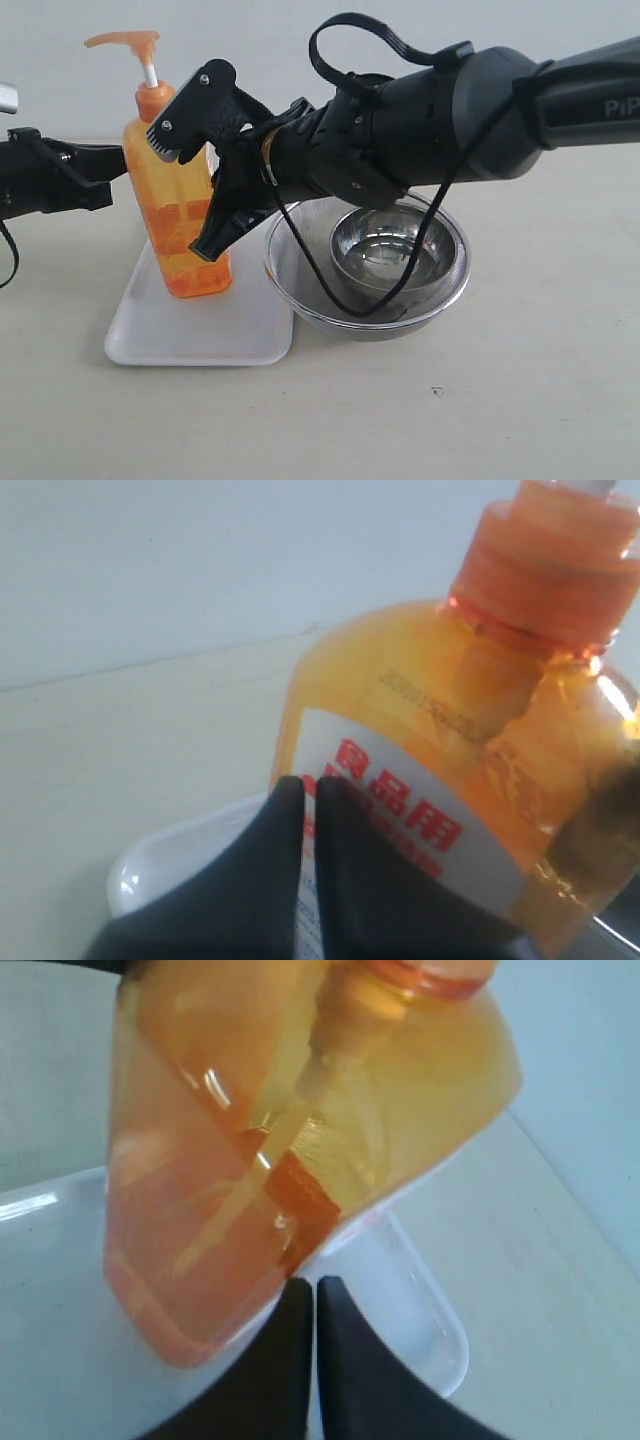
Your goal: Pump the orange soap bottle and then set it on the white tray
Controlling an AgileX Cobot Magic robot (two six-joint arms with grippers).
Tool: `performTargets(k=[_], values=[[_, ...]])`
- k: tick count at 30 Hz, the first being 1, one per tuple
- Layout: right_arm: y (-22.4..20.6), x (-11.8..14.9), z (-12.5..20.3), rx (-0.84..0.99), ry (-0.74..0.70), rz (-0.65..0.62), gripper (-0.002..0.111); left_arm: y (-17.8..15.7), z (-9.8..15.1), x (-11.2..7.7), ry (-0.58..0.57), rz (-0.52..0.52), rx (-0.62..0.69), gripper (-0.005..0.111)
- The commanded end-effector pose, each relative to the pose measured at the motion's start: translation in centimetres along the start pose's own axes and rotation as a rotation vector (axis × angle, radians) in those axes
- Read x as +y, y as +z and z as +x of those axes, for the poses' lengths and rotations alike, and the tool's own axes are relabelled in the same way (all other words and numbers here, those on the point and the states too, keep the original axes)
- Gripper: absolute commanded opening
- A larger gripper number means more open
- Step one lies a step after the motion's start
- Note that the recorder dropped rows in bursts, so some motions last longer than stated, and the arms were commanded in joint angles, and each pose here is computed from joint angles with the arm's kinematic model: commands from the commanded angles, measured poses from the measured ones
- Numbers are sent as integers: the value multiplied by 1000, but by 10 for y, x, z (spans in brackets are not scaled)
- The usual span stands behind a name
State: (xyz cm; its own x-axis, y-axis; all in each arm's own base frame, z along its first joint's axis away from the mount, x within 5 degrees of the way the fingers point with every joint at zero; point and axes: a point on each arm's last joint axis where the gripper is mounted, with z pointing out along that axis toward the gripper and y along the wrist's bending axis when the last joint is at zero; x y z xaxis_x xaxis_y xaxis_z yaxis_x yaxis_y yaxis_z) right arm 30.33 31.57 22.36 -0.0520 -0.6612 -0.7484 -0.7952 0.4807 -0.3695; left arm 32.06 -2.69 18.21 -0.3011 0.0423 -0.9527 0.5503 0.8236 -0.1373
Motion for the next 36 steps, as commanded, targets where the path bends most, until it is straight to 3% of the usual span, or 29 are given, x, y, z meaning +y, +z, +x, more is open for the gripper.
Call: performTargets(k=[1,17,28,36], values=[[0,2,-2,-16,-8,-4,0,6,-2,4,-4,4,-7,5],[0,4,-6,-46,-12,-11,0,21,-24,14,18,49,-30,5],[0,4,-6,-46,-12,-11,0,21,-24,15,2,48,-25,5],[0,-5,3,21,-81,9,0,7,-20,34,-23,-91,49,5]])
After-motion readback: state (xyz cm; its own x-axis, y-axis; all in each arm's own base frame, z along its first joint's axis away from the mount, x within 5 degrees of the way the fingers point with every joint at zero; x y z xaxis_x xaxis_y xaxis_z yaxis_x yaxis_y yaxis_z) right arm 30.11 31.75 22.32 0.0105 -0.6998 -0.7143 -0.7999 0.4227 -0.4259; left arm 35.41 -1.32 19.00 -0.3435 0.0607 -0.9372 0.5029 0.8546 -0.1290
